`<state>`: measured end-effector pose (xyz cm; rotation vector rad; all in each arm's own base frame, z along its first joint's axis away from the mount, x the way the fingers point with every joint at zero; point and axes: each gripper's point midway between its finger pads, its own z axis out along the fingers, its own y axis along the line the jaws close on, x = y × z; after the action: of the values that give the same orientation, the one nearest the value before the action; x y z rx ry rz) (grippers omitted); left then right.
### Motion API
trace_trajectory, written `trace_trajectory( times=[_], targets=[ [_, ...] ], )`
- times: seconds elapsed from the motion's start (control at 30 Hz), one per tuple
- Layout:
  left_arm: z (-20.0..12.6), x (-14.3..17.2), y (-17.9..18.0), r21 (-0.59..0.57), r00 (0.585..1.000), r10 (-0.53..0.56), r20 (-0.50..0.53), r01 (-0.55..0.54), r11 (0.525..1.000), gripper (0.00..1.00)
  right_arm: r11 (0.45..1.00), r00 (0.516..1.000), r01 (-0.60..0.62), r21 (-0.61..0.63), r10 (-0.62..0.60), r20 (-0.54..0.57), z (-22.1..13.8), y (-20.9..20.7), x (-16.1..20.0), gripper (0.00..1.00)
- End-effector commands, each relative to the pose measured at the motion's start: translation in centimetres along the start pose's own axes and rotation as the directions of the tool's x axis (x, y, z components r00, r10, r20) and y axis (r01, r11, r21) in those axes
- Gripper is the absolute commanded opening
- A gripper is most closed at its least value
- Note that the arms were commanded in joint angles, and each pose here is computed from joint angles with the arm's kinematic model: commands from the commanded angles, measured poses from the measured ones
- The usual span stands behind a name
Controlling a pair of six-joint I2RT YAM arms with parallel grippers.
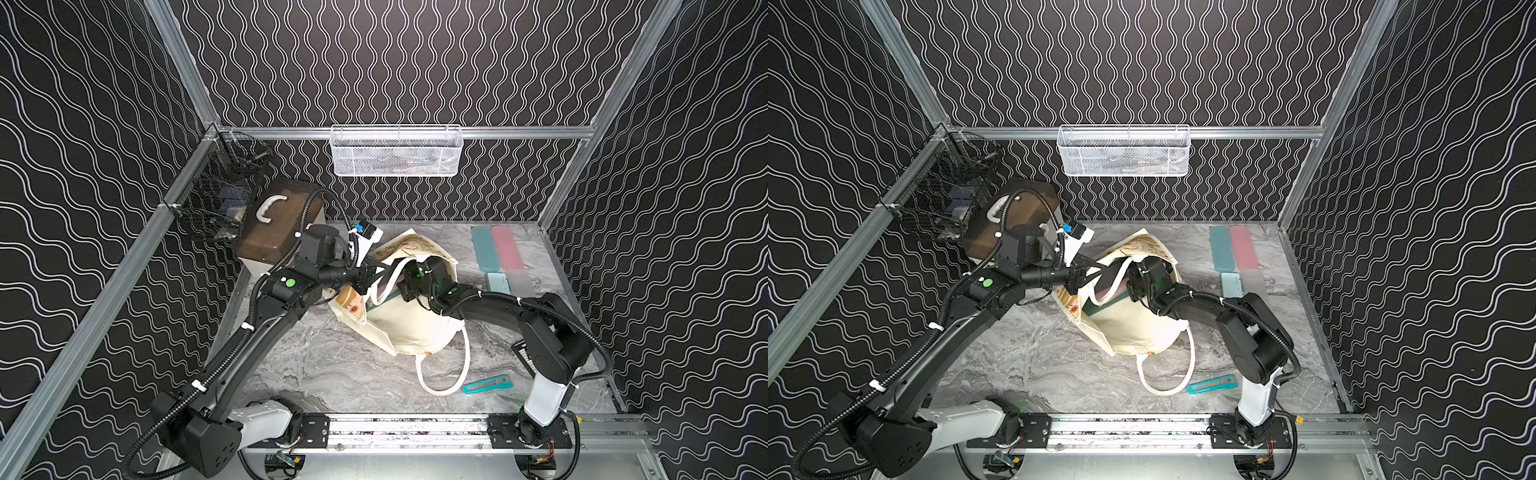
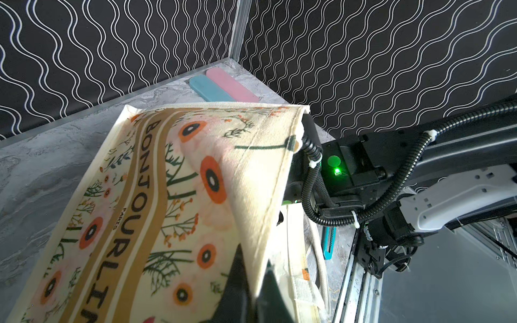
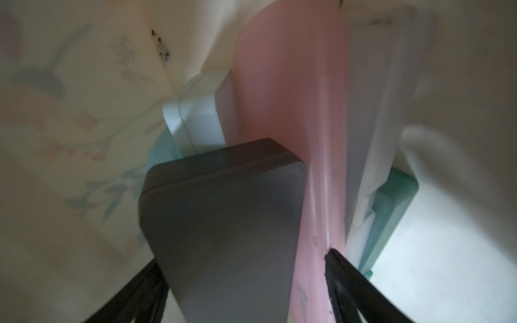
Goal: Take out the pencil case from the canvas bag
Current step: Pick up the pencil case from the canvas bag.
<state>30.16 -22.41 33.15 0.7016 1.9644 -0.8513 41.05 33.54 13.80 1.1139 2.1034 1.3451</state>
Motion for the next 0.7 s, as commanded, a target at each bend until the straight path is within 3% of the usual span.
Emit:
trace_trajectory(
  times=[0.0,0.23,0.67],
  targets=[
    [-0.7,-2.1,-3.1,0.156,0.994,0.074,0.08,-0.085,0.984,0.0,0.994,0.997,-0.044,0.103,0.038,0.067,0.4,-3.2,-1.7,0.82],
    [-0.7,-2.1,-2.5,0.114,0.993,0.088,0.077,-0.096,0.989,0.0,0.994,0.998,-0.025,0.106,0.019,0.061,0.0,-3.2,-1.7,0.65],
    [-0.8,-2.0,-1.1,0.022,0.992,0.11,0.063,-0.112,0.993,0.0,0.996,0.994,0.087,0.038,-0.089,0.07,-3.8,-0.3,-1.4,0.57]
  ],
)
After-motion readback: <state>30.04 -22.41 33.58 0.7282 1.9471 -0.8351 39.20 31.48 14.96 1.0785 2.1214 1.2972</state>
